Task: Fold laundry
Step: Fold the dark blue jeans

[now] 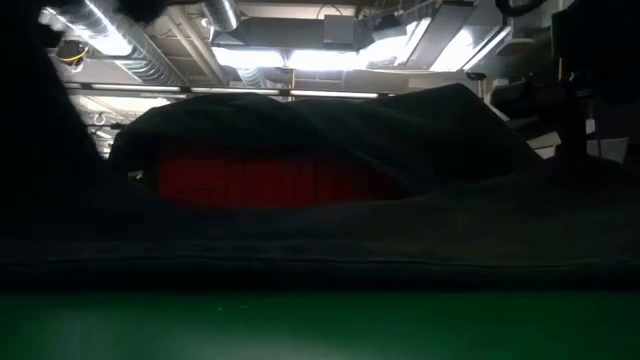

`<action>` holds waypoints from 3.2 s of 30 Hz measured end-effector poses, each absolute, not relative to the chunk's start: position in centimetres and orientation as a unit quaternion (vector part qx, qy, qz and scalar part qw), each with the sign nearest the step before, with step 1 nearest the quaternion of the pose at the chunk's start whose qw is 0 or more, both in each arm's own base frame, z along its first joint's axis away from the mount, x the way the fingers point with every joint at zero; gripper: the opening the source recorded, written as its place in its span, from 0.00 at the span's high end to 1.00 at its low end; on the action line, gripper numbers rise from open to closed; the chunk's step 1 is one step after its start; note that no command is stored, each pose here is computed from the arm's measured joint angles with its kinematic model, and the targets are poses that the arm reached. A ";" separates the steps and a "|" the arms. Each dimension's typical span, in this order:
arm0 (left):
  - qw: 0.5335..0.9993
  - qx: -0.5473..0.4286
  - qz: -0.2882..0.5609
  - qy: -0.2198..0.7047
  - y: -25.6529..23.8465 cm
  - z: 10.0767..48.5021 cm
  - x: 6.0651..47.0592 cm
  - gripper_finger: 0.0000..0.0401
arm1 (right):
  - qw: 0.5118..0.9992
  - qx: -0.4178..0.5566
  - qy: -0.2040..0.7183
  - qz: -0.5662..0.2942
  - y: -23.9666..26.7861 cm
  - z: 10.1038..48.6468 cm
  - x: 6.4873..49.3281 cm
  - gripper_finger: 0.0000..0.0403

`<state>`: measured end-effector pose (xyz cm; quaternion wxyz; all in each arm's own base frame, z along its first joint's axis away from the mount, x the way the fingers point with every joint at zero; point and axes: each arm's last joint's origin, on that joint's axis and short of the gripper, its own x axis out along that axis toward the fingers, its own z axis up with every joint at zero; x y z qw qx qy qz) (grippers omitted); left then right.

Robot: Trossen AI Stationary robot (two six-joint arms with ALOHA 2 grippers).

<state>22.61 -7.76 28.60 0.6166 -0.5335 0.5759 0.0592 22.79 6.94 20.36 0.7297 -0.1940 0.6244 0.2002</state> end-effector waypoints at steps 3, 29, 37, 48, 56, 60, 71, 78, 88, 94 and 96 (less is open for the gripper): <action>0.669 -0.554 0.039 0.494 -7.1 29.5 24.3 1.00 | 0.741 -0.196 0.611 0.198 6.8 21.1 22.5 0.54; 0.788 -0.592 -0.076 0.152 -2.6 24.3 39.3 1.00 | 0.796 -0.261 0.538 0.094 4.5 26.9 17.2 0.54; 0.822 -0.543 -0.105 0.136 -1.9 24.5 44.1 1.00 | 0.800 -0.273 0.529 0.071 4.1 27.3 16.6 0.54; 0.835 -0.517 -0.121 0.145 -2.1 21.9 50.1 1.00 | 0.794 -0.277 0.536 0.069 3.9 27.5 16.0 0.54; 0.832 -0.531 -0.065 0.148 -0.7 18.4 51.4 1.00 | 0.794 -0.277 0.536 0.068 3.9 27.5 16.0 0.54; 0.829 -0.538 -0.053 0.146 0.1 17.8 51.6 1.00 | 0.795 -0.277 0.535 0.068 3.9 27.5 16.0 0.54; 0.832 -0.534 -0.048 0.143 0.2 17.8 51.6 0.87 | 0.796 -0.277 0.535 0.068 3.9 27.5 16.0 0.54; 0.844 -0.510 -0.067 0.149 0.6 17.8 51.5 0.70 | 0.796 -0.276 0.535 0.068 3.9 27.5 16.0 0.54; 0.855 -0.452 -0.175 0.182 2.9 18.3 51.1 0.71 | 0.796 -0.276 0.534 0.069 4.0 27.5 16.0 0.54; 0.830 -0.465 -0.214 0.224 3.9 17.9 50.7 0.82 | 0.796 -0.276 0.534 0.069 4.0 27.5 16.0 0.54; 0.823 -0.464 -0.228 0.233 3.8 17.9 50.6 0.87 | 0.796 -0.276 0.534 0.069 4.0 27.5 16.0 0.54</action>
